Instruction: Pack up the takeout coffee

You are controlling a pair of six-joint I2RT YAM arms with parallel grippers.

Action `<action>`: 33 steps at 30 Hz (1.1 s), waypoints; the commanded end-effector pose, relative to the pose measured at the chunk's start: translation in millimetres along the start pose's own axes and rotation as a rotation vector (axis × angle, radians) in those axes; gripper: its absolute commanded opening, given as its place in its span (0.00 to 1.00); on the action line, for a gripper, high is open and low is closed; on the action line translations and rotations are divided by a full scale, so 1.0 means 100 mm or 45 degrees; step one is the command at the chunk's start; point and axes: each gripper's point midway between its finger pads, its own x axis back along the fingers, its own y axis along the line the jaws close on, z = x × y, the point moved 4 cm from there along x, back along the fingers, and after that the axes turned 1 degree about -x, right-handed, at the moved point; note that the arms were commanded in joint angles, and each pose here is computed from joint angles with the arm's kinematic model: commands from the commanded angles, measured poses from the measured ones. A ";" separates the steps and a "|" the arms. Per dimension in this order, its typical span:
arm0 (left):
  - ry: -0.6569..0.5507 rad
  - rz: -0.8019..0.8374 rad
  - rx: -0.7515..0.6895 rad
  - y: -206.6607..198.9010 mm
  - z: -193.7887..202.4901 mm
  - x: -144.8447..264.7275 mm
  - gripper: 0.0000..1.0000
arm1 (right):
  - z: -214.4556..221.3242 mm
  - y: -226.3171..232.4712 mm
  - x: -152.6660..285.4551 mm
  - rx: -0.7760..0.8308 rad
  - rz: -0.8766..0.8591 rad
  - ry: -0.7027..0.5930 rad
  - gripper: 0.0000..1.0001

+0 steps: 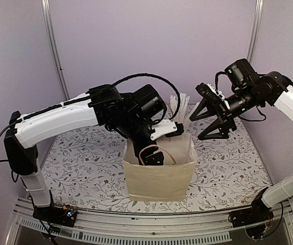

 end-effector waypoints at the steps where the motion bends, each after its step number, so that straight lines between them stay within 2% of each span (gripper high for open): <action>1: -0.175 -0.044 -0.013 -0.01 -0.20 0.45 1.00 | 0.01 0.00 0.01 -0.009 -0.012 -0.005 0.82; 10: -0.471 -0.079 -0.047 0.01 -0.42 1.17 0.97 | 0.01 -0.02 0.00 -0.012 -0.005 0.003 0.82; 15: -0.661 -0.150 -0.038 0.08 -0.38 1.68 0.96 | 0.05 -0.03 -0.01 -0.016 0.006 0.016 0.82; 18: -0.750 -0.208 0.030 0.20 -0.30 1.81 0.99 | 0.06 -0.03 -0.01 -0.017 0.019 0.024 0.82; 21: -0.777 -0.305 0.146 0.44 -0.20 1.84 1.00 | 0.09 -0.04 -0.01 -0.013 0.044 0.038 0.82; 25: -0.811 -0.182 0.220 0.65 -0.18 1.71 1.00 | 0.16 -0.05 -0.01 -0.028 0.071 0.059 0.82; 29: -0.804 -0.058 0.268 0.83 -0.22 1.50 0.92 | 0.20 -0.05 0.01 -0.041 0.095 0.070 0.82; 33: -0.818 0.092 0.258 0.89 -0.30 1.33 0.79 | 0.22 -0.06 0.04 -0.046 0.127 0.075 0.82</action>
